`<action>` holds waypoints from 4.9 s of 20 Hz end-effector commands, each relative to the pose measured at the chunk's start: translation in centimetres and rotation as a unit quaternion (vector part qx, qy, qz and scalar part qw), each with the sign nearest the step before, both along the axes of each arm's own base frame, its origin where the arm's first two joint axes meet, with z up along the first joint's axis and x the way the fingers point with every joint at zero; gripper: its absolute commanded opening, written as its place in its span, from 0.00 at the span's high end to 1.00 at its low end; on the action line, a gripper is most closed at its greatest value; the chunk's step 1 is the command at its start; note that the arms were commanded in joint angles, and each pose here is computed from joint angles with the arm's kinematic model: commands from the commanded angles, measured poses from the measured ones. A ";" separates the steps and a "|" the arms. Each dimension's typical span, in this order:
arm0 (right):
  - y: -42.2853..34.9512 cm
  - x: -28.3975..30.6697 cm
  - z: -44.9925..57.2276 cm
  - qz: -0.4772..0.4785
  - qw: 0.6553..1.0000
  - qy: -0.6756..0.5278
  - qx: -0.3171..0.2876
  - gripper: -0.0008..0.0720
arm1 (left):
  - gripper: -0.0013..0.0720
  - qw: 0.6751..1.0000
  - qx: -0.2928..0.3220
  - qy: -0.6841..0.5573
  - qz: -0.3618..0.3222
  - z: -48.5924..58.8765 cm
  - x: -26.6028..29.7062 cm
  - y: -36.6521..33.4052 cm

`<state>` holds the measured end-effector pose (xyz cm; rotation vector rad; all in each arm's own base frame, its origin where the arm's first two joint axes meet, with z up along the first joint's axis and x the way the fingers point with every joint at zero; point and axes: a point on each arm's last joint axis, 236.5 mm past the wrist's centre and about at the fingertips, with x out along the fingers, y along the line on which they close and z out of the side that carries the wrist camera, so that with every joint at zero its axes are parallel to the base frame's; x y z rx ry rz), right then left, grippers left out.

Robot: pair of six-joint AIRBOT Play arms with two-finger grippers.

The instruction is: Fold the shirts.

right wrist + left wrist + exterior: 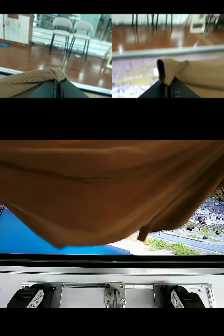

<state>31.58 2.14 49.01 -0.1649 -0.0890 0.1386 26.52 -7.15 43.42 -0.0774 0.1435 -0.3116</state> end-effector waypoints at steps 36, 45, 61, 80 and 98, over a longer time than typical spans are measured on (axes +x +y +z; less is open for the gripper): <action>-12.3 4.0 -44.1 -0.037 0.679 0.661 0.316 0.11 | 0.05 0.633 -0.216 0.743 0.020 -51.9 -9.2 2.4; -11.4 2.9 -48.1 -0.043 0.657 0.679 0.325 0.11 | 0.07 0.638 -0.249 0.729 0.012 -54.3 -8.3 -1.4; -6.1 -0.9 -57.9 -0.026 0.567 0.765 0.305 0.11 | 0.94 0.684 -0.262 0.681 -0.004 -54.4 -3.8 -6.1; -3.8 10.0 -21.9 0.051 0.937 0.332 0.100 0.88 | 0.94 0.990 -0.035 0.138 0.015 -9.8 10.8 1.8; -1.9 -11.8 -1.6 -0.098 0.994 0.048 0.003 0.88 | 0.94 0.992 0.044 -0.031 0.114 4.8 -8.0 4.8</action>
